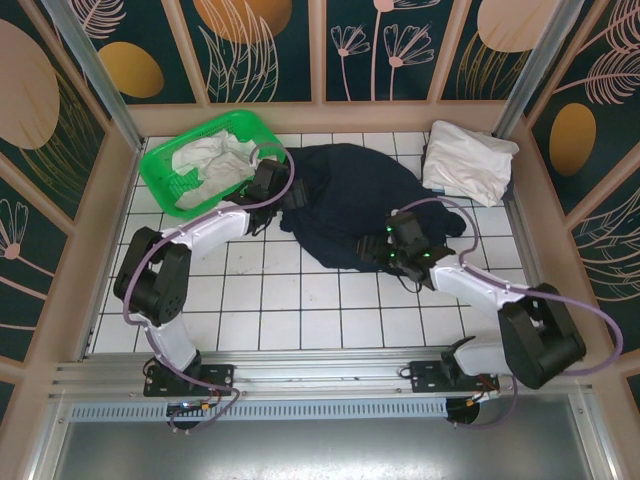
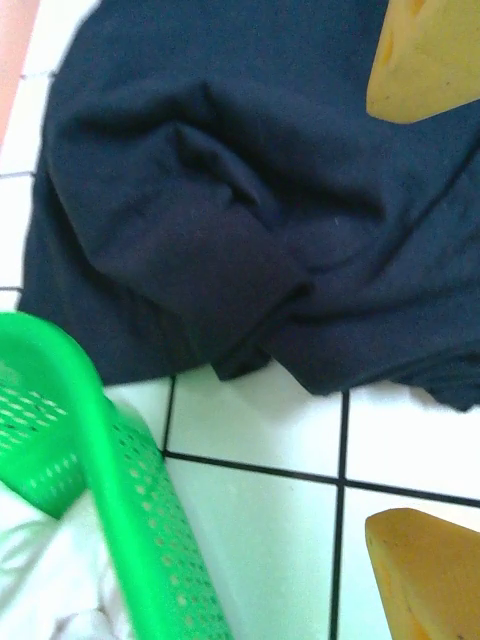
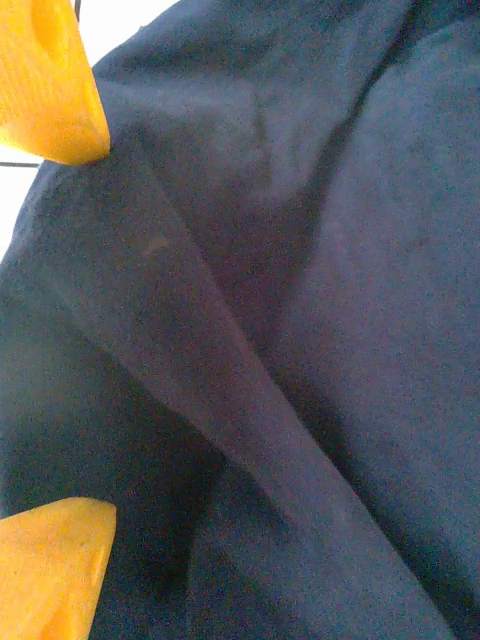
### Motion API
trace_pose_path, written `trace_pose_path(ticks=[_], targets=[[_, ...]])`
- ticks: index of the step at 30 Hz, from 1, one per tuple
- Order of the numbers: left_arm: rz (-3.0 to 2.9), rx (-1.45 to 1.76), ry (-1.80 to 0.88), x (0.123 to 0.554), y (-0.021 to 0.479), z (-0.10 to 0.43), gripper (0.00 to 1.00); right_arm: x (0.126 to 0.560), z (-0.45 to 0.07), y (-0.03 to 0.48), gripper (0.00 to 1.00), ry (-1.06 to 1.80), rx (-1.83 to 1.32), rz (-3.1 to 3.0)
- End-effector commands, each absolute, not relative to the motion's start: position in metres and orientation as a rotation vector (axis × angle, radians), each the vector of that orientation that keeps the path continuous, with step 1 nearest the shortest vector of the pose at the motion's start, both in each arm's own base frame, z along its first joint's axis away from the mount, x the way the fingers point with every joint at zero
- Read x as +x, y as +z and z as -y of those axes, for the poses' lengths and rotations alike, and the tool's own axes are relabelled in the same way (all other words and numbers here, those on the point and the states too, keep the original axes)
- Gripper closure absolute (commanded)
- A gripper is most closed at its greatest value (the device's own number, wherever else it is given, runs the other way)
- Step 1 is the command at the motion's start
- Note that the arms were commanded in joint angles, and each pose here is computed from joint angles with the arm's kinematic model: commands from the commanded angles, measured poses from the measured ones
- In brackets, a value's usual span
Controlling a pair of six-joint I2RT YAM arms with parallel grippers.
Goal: Fold and stack the t-shirts
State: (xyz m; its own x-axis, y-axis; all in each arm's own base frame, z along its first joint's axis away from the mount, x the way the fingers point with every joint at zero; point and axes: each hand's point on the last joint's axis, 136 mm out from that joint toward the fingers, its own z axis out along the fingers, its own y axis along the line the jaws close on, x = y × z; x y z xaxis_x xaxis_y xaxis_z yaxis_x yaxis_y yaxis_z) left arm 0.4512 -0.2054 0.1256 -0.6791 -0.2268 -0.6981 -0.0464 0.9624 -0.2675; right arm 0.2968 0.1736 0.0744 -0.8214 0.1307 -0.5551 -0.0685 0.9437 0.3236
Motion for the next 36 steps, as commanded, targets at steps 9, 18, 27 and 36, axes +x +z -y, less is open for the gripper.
trace_pose_path(ticks=[9, 18, 27, 36], targets=[[-2.310, 0.031, 0.372, 0.559, 0.119, 0.177, 0.02, 0.309, -0.165, 0.088, 0.12, 0.337, 0.107, -2.424], [-2.308, 0.633, 0.443, 0.547, 0.100, 0.193, 0.02, 0.307, -0.163, 0.086, 0.11, 0.372, 0.087, -2.418], [-2.369, 0.680, 0.424, 0.548, 0.082, 0.159, 0.35, 0.313, -0.153, 0.087, 0.11, 0.374, 0.122, -2.400], [-2.431, 0.506, 0.278, 0.556, 0.084, 0.143, 0.69, 0.318, -0.146, 0.097, 0.11, 0.389, 0.123, -2.357]])
